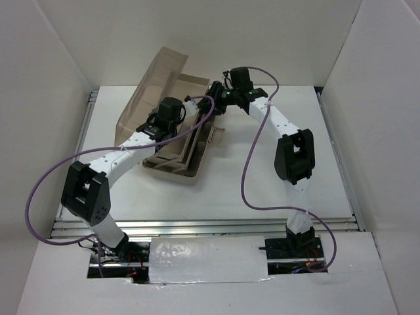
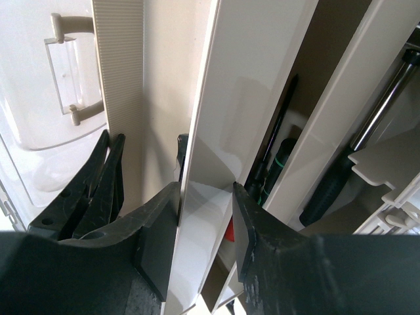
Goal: Sort the tools into containers
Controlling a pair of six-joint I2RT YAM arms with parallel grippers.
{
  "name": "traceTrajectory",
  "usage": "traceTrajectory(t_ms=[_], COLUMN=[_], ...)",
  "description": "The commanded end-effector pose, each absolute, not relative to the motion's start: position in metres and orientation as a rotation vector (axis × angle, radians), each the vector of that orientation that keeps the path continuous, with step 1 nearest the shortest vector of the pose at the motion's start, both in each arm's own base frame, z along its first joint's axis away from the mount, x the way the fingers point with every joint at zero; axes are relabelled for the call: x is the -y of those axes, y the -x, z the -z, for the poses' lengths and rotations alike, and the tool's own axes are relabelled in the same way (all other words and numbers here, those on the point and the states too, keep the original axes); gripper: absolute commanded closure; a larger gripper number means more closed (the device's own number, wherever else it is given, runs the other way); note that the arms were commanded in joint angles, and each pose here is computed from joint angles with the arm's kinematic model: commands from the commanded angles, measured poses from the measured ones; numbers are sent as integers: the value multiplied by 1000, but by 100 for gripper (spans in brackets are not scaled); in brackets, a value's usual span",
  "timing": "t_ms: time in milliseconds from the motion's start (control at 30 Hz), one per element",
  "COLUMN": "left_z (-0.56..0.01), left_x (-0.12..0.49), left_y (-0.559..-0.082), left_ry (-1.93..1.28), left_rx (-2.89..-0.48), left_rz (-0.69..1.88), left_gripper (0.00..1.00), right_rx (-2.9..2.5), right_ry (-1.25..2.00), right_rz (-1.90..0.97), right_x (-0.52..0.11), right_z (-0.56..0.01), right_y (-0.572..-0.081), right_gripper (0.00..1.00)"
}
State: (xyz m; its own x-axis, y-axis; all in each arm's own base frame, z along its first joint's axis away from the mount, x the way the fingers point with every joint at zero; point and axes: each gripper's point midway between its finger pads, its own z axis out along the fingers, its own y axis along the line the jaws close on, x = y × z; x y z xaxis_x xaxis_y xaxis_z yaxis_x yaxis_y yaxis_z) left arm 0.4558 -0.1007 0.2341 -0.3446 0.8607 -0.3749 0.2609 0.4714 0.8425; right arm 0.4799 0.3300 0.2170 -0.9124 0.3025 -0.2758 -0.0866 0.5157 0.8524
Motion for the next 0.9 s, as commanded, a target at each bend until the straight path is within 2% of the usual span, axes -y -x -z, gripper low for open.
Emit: traceTrajectory(t_ms=[0,67,167,233,267,333,367,633,867], left_z=[-254,-255,-255,-254,-254,-253,-252,-258,-256], left_x=[120,120,120,120,120,120,120,116,116], left_y=[-456,-455,-455,-456,-455,-456,-456,-459,-457], left_ry=[-1008,-1004,-1002,-1002,-1000,-998,-998,-961,-967], left_rx=[-1756,-1752,-1751,-1753,-1754,-1753,-1754,-1779,-1785], left_rz=[-850,-847,-844,-847,-847,-841,-841,-805,-795], left_gripper=[100,100,100,100,100,100,100,100,100], right_rx=[-2398,-2406,-2411,-2419,-2433,-2438,-2433,-2418,-2393], right_ry=[-143,-144,-148,-137,-147,-145,-145,-139,-145], right_rz=[-1347,-1353,-1357,-1354,-1345,-1335,-1335,-1386,-1534], right_x=[-337,-337,-336,-337,-336,-335,-335,-340,-350], right_z=[-207,-203,-203,-202,-200,-200,-201,-198,-194], right_y=[-479,-479,-478,-476,-475,-474,-474,-473,-471], right_gripper=[68,75,77,64,51,42,40,38,42])
